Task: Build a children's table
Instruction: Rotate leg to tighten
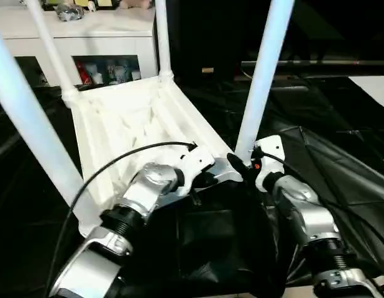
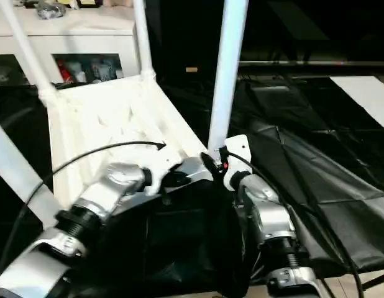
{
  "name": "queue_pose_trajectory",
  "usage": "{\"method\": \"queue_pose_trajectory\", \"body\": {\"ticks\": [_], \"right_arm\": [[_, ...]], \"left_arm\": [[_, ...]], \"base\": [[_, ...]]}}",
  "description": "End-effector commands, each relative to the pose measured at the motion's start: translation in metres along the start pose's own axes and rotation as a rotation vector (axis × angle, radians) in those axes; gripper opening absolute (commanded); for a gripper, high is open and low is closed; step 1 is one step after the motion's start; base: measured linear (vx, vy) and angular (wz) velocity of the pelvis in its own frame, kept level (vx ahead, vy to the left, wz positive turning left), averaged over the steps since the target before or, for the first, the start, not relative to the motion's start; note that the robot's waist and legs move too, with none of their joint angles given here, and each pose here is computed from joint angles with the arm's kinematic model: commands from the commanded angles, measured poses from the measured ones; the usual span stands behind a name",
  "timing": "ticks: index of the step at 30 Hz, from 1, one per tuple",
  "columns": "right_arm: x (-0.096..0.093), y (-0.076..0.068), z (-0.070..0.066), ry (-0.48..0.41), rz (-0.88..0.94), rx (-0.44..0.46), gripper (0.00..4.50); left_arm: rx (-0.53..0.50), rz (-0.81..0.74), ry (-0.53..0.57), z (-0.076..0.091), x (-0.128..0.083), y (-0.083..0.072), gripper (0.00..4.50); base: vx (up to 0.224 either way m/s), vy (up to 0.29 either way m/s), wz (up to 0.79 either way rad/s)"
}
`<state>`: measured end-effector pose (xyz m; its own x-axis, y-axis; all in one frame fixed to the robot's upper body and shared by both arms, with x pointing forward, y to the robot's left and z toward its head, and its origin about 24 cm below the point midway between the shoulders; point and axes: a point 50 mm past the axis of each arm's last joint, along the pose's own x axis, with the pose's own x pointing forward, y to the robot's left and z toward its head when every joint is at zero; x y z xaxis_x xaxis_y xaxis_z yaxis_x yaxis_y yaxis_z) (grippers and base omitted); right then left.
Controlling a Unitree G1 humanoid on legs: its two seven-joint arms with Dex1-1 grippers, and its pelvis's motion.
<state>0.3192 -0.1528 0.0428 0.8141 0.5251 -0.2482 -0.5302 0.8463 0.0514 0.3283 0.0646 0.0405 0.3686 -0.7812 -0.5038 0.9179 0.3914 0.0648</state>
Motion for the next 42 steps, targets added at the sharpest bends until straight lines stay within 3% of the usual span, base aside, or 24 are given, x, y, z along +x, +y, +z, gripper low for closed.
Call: {"method": "queue_pose_trajectory", "body": {"ticks": [1, 3, 9, 12, 21, 23, 26, 27, 38, 42], "right_arm": [[-0.008, 0.010, 0.005, 0.029, 0.199, -0.023, 3.38], [-0.012, 0.010, 0.005, 0.043, 0.241, -0.036, 3.55], [-0.048, 0.005, -0.001, 0.165, 0.507, -0.141, 3.55], [-0.055, 0.005, -0.004, 0.220, 0.564, -0.185, 3.55], [-0.055, 0.009, -0.009, 0.256, 0.637, -0.204, 3.55], [-0.054, 0.009, -0.009, 0.253, 0.629, -0.196, 3.19], [-0.054, 0.008, -0.011, 0.267, 0.633, -0.209, 3.14], [-0.054, 0.008, -0.012, 0.273, 0.634, -0.215, 2.87], [-0.051, 0.006, -0.017, 0.268, 0.596, -0.205, 2.70], [-0.039, 0.001, -0.024, 0.193, 0.387, -0.081, 2.70]], "left_arm": [[0.010, -0.086, -0.017, -0.006, -0.002, -0.005, 0.00], [0.012, -0.099, -0.017, -0.007, -0.004, -0.005, 0.00], [0.054, -0.286, -0.058, -0.009, -0.020, -0.010, 0.00], [0.050, -0.368, -0.087, -0.005, -0.027, -0.011, 0.00], [0.062, -0.388, -0.084, -0.006, -0.030, -0.009, 0.00], [0.062, -0.389, -0.083, -0.006, -0.031, -0.009, 0.00], [0.061, -0.391, -0.081, -0.007, -0.031, -0.009, 0.00], [0.061, -0.392, -0.081, -0.007, -0.031, -0.009, 0.00], [0.054, -0.380, -0.075, -0.009, -0.030, -0.009, 0.00], [0.037, -0.249, -0.042, -0.012, -0.021, -0.005, 0.00]], "base": [[0.000, 0.000, 0.00], [0.000, 0.000, 0.00], [0.000, 0.000, 0.00], [0.000, 0.000, 0.00], [0.000, 0.000, 0.00], [0.000, 0.000, 0.00], [0.000, 0.000, 0.00], [0.000, 0.000, 0.00], [0.000, 0.000, 0.00], [0.000, 0.000, 0.00]]}}
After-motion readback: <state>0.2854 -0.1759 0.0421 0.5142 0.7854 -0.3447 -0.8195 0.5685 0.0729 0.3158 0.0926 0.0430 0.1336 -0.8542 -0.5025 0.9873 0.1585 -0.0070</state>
